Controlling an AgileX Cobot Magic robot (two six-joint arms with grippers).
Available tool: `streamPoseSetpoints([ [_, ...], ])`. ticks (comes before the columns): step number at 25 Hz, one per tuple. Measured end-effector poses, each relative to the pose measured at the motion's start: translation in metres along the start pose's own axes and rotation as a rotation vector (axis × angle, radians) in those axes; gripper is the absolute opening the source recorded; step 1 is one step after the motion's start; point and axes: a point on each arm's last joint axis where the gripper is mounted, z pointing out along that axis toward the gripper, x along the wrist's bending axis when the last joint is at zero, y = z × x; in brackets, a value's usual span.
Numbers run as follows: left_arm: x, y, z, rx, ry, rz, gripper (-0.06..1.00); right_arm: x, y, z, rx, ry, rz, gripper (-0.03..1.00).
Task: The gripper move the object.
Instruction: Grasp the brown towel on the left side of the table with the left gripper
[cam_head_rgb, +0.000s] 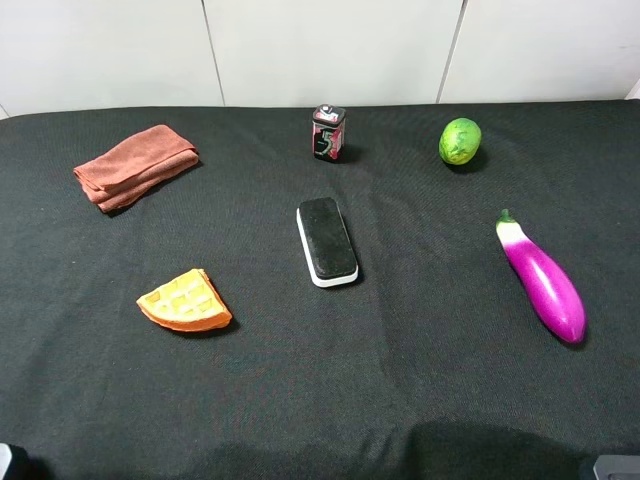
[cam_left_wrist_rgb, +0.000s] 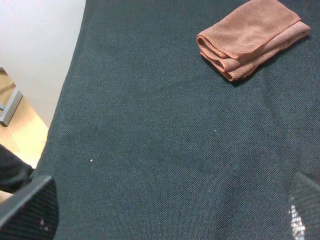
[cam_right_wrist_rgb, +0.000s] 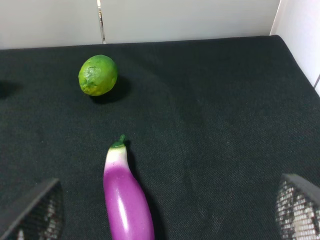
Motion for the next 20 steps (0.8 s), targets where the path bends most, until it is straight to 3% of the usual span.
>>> streamPoseSetpoints([
  [20, 0.0000, 0.0000, 0.0000, 0.000, 0.000, 0.000, 0.94, 0.0000, 0.0000, 0.0000, 0.000, 0.000, 0.000, 0.64],
])
